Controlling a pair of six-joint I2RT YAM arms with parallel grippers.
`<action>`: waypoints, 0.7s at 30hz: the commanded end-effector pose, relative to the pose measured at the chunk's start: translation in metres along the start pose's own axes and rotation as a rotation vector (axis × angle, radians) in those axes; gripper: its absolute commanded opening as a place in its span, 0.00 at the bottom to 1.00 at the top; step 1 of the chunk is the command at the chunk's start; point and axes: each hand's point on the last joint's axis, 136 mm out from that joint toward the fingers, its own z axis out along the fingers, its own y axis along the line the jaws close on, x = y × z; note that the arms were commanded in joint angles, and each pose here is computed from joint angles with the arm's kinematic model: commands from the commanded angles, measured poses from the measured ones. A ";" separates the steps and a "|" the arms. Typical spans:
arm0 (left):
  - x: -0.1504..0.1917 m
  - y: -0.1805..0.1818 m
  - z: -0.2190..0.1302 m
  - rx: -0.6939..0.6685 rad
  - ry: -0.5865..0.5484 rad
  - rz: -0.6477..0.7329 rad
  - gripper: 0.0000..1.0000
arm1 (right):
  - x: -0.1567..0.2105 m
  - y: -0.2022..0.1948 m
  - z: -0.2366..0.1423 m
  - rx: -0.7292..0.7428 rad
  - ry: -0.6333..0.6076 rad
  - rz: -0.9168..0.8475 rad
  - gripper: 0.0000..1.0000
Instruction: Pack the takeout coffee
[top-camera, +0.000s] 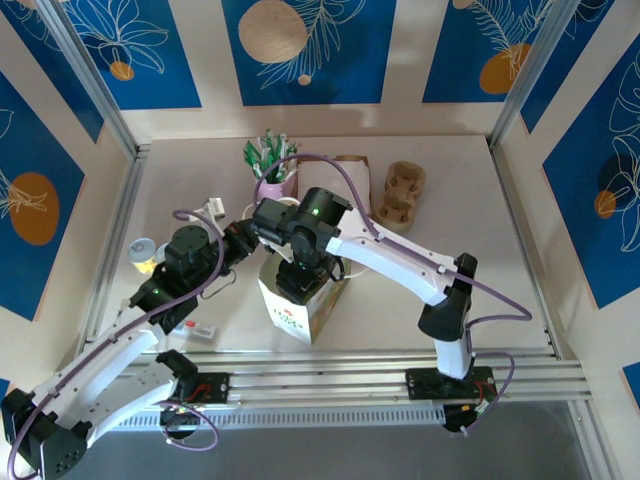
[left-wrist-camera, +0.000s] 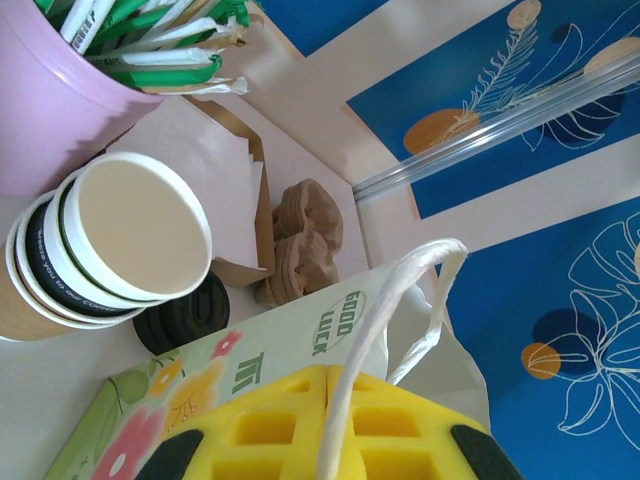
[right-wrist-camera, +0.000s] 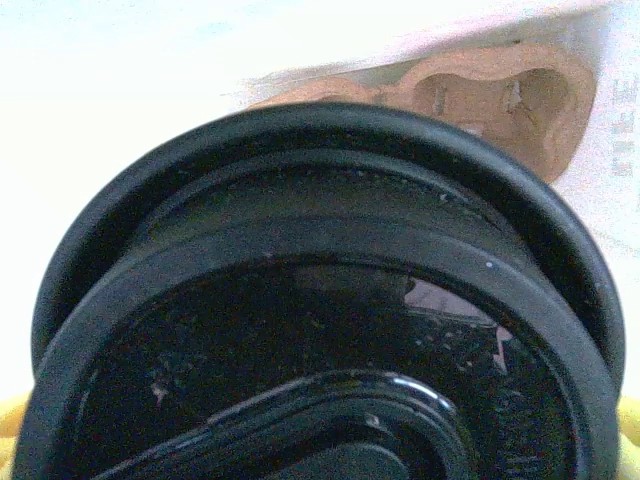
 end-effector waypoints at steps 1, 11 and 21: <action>-0.004 -0.010 0.000 0.044 -0.001 -0.011 0.00 | 0.011 0.001 0.007 -0.021 0.078 -0.021 0.77; -0.003 -0.014 0.003 0.057 0.023 -0.005 0.00 | -0.005 0.006 0.003 -0.054 0.038 -0.020 0.77; -0.008 -0.016 0.002 0.058 0.007 -0.013 0.00 | 0.002 -0.002 0.017 -0.018 0.080 -0.022 0.77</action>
